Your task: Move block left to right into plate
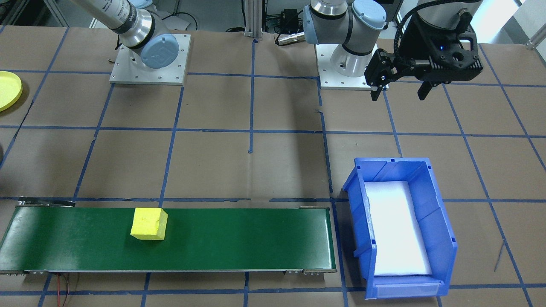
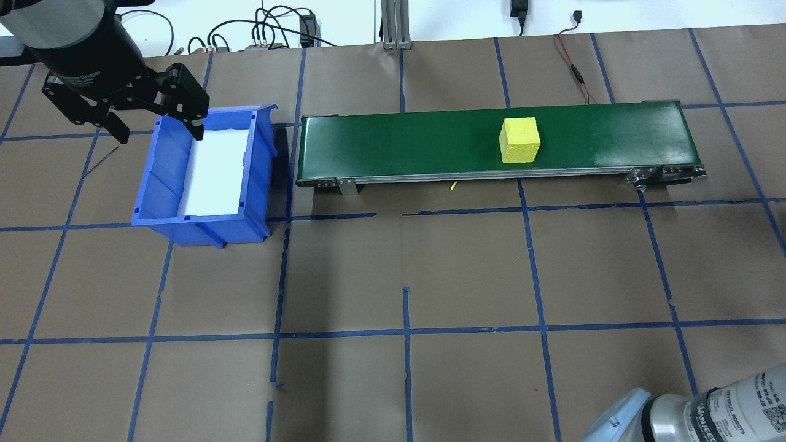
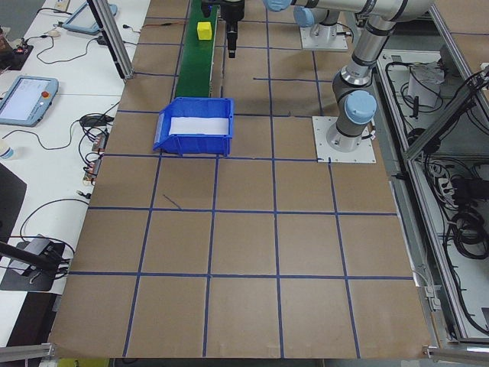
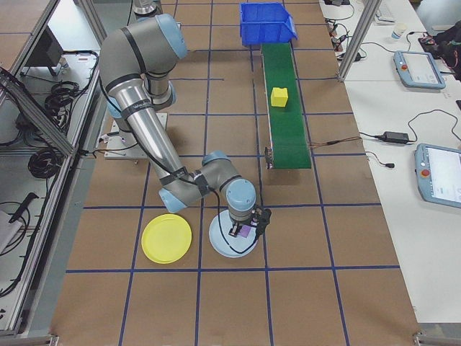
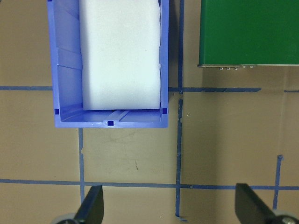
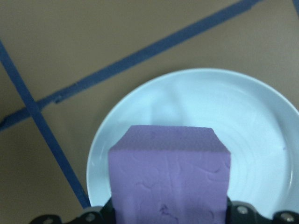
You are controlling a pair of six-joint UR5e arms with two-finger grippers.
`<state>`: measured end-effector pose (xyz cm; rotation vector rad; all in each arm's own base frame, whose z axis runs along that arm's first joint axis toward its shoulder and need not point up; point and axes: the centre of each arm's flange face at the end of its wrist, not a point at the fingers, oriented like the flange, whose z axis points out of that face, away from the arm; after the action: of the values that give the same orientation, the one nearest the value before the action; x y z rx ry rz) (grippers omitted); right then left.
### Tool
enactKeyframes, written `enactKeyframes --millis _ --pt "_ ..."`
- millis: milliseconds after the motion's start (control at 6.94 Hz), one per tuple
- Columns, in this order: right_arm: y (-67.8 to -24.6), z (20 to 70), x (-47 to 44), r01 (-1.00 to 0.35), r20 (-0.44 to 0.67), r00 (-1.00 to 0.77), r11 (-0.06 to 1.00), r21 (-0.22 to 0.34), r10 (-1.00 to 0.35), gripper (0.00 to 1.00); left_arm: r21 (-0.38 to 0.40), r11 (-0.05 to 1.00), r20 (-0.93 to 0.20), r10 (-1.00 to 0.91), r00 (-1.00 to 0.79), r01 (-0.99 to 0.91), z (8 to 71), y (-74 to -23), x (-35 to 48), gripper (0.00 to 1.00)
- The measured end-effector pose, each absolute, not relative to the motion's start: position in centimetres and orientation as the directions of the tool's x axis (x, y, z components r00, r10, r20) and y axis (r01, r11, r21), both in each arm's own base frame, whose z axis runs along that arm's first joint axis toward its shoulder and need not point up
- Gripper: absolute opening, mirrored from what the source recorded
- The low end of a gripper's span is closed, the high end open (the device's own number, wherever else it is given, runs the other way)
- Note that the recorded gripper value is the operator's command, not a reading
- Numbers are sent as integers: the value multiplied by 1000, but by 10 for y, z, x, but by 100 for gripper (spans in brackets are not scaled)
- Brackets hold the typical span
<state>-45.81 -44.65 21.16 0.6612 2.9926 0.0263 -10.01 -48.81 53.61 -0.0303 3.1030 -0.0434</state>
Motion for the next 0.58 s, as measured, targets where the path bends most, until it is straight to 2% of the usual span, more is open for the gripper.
enactKeyframes --millis 144,288,433,577 --pt "-436 208 -462 421 -71 -902 905 65 425 68 -30 999 -38 -20 -999 -19 536 -488 -100 100" --pt "-433 210 -465 422 -64 -902 904 72 427 59 -32 999 -38 -20 -999 -19 536 -488 -100 100" --pt "-432 215 -467 423 -52 -903 903 73 427 59 -32 999 -39 -20 -999 -19 536 -489 -100 100" --pt "-429 219 -468 424 -40 -903 902 86 428 69 -33 999 -39 -22 -999 -21 536 -489 -99 100"
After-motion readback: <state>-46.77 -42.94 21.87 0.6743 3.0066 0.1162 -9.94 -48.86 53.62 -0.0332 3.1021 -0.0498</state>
